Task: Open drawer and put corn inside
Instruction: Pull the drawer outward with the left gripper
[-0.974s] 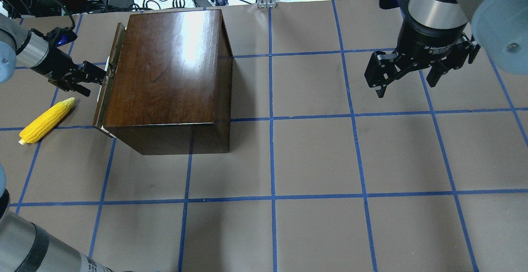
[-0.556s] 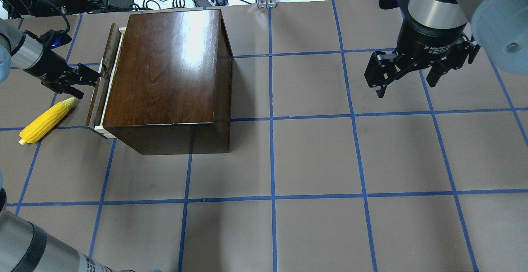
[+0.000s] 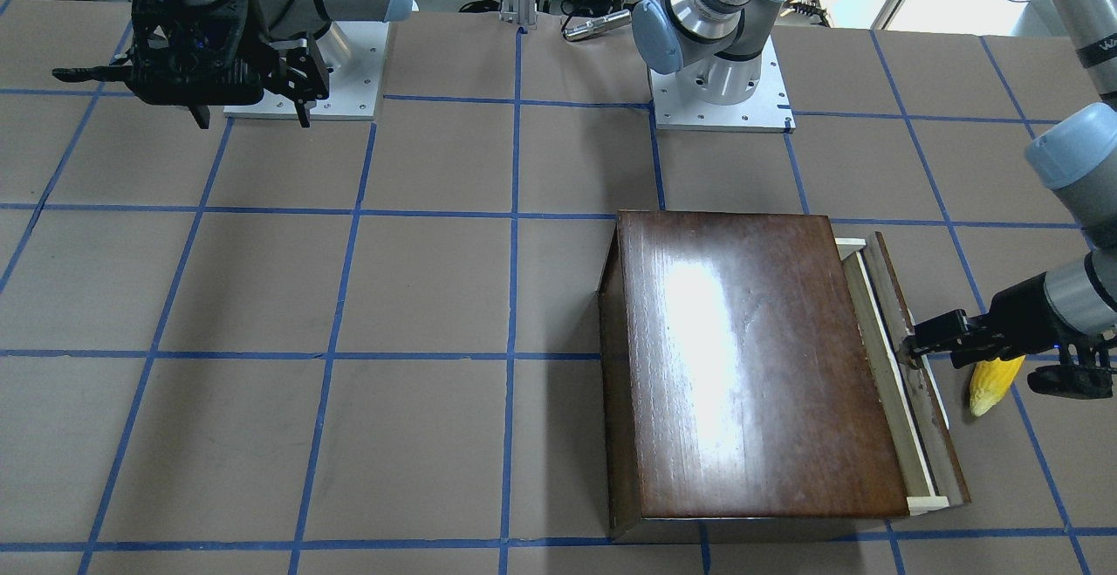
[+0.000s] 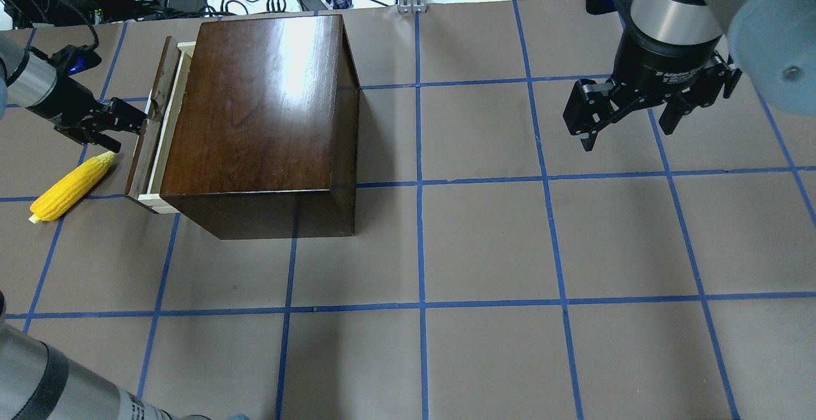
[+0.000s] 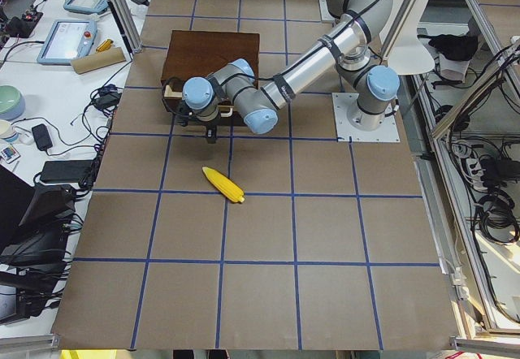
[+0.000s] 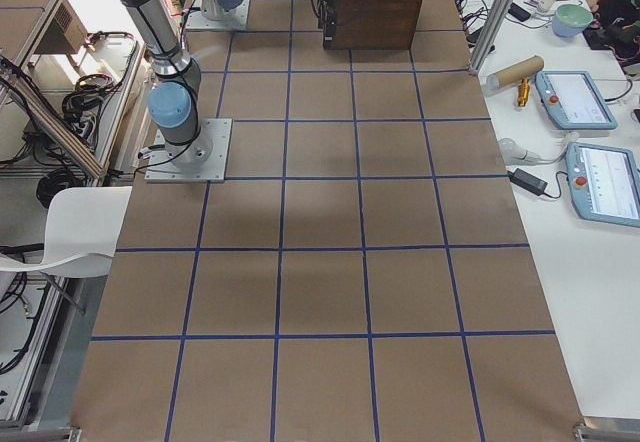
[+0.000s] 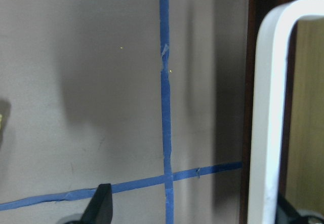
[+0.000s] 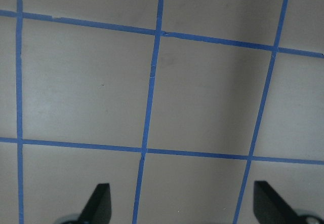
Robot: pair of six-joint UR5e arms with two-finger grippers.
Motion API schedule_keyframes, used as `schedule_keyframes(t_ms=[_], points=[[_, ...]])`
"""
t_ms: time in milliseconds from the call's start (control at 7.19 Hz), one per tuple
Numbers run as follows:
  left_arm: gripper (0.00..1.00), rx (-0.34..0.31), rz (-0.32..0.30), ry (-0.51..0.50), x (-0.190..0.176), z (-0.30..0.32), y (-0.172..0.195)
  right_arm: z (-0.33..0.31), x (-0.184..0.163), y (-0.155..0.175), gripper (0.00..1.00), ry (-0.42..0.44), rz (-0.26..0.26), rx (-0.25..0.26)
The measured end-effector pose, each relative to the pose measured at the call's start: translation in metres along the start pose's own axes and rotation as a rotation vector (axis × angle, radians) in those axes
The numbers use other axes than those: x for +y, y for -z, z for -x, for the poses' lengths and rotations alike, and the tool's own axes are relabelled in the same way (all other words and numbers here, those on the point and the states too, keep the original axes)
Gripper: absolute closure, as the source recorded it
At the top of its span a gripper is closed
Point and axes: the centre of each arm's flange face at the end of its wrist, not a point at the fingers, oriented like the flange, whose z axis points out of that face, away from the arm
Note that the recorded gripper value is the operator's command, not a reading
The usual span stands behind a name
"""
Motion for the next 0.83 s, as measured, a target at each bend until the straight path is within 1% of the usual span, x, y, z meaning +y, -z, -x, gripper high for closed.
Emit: schedule_keyframes(t_ms=[834], points=[[0.00,-0.003,-0.013,0.023,0.005,0.016,0.006,0.000,0.000,0.000,0.00,0.000,0.000,0.000]])
